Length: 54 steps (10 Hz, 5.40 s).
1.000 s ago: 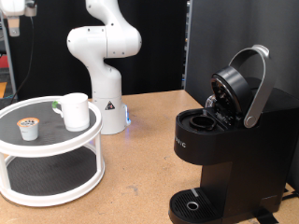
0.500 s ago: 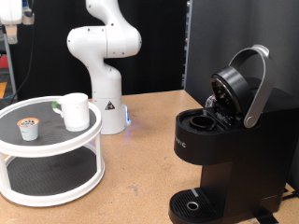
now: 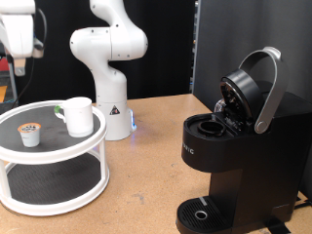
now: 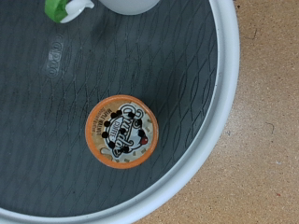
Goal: Make a cup of coffee with the keurig machine
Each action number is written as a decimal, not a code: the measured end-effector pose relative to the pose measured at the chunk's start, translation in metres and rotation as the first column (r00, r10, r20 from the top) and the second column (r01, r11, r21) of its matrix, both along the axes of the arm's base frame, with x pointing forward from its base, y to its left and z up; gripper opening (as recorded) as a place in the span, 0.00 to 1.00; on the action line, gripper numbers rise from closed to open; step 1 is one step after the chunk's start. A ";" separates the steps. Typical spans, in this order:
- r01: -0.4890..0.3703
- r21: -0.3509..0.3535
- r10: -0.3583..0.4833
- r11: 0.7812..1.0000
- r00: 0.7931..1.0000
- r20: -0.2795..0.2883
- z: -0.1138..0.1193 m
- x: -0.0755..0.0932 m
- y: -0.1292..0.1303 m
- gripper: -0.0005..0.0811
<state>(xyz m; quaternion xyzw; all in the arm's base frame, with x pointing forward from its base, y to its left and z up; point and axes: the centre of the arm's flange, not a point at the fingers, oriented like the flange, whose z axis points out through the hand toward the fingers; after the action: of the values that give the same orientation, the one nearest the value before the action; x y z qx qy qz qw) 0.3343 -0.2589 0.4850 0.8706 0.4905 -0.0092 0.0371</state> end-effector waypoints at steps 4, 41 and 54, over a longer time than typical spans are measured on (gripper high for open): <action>-0.009 -0.012 0.009 1.000 1.000 0.025 -0.040 -0.007 0.005 0.99; 0.096 -0.026 -0.095 0.995 0.995 0.042 -0.133 0.031 0.006 0.99; 0.051 -0.042 -0.050 0.998 0.999 0.020 -0.126 0.031 -0.033 0.99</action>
<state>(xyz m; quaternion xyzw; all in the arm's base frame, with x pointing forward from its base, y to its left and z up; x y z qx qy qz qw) 0.3653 -0.2915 0.3589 0.8818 0.4676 -0.0122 0.0600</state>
